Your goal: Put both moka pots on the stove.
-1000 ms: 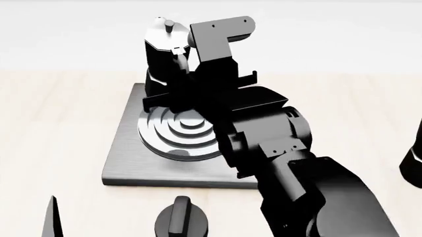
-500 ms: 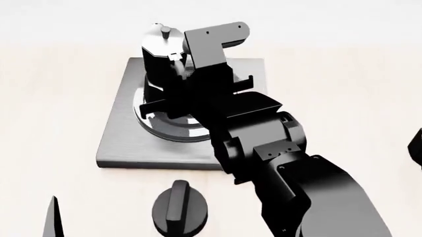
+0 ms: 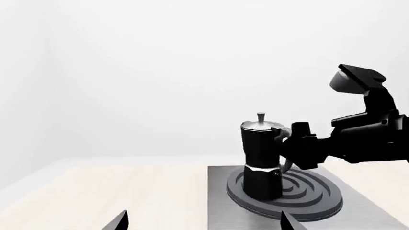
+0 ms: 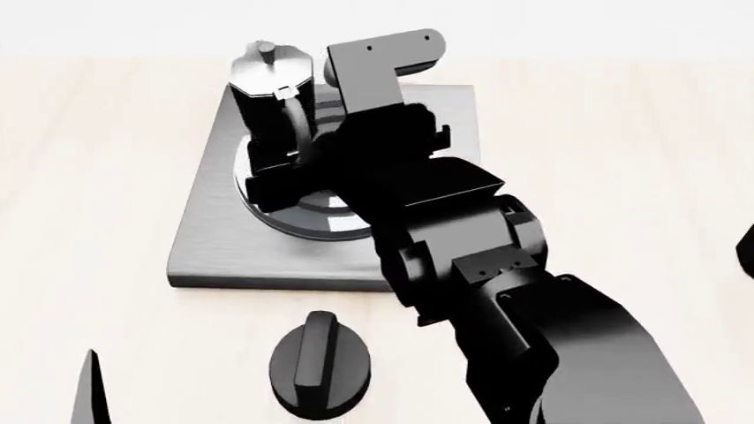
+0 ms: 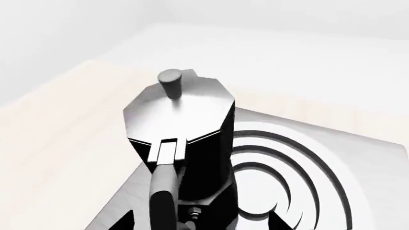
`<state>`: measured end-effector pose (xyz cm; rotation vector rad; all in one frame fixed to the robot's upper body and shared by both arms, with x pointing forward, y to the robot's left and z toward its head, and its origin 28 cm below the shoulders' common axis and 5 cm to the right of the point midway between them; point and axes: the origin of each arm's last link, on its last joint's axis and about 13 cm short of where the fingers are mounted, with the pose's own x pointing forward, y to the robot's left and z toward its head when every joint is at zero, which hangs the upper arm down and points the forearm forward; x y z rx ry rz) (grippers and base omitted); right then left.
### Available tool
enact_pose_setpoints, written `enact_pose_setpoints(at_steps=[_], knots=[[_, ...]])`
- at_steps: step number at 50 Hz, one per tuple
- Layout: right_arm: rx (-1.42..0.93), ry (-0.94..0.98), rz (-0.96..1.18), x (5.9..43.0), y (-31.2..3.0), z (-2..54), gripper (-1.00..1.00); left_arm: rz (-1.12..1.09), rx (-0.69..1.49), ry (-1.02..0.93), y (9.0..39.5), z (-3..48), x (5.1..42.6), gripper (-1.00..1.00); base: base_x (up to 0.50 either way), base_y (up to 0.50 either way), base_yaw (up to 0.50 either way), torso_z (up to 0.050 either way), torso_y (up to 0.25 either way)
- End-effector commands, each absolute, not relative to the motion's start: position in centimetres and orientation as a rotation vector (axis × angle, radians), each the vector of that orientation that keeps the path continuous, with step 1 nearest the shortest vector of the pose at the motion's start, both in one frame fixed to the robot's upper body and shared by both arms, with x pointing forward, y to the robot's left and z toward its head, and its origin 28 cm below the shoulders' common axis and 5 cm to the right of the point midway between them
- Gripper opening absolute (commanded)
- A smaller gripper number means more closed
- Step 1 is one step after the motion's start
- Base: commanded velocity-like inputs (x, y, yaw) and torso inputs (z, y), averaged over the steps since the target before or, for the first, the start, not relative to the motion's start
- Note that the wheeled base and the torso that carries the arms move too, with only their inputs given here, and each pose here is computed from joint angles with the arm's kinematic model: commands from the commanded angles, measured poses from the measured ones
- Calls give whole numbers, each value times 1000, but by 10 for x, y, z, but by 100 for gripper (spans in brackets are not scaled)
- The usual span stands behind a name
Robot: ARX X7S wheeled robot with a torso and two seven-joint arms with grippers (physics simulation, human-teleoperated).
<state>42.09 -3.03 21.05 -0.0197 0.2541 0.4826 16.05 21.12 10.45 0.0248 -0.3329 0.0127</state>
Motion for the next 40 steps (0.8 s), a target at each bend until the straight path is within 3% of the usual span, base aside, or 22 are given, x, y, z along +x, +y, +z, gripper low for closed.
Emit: enact_pose_setpoints(at_steps=[1, 8, 22, 37, 40], knots=[[-28, 224, 506, 422, -29, 217, 100, 12, 27, -334, 211, 104, 160, 100, 0, 0, 0, 0, 0], [-46, 134, 532, 420, -41, 223, 100, 16, 29, -336, 212, 105, 161, 100, 0, 0, 0, 0, 0], [-42, -87, 531, 318, -89, 223, 100, 9, 36, -334, 210, 104, 160, 100, 0, 0, 0, 0, 0], [10, -186, 464, 257, -136, 208, 100, 13, 34, -339, 209, 105, 160, 100, 0, 0, 0, 0, 0], [-36, -209, 366, 247, -147, 207, 100, 12, 35, -342, 209, 105, 159, 100, 0, 0, 0, 0, 0]])
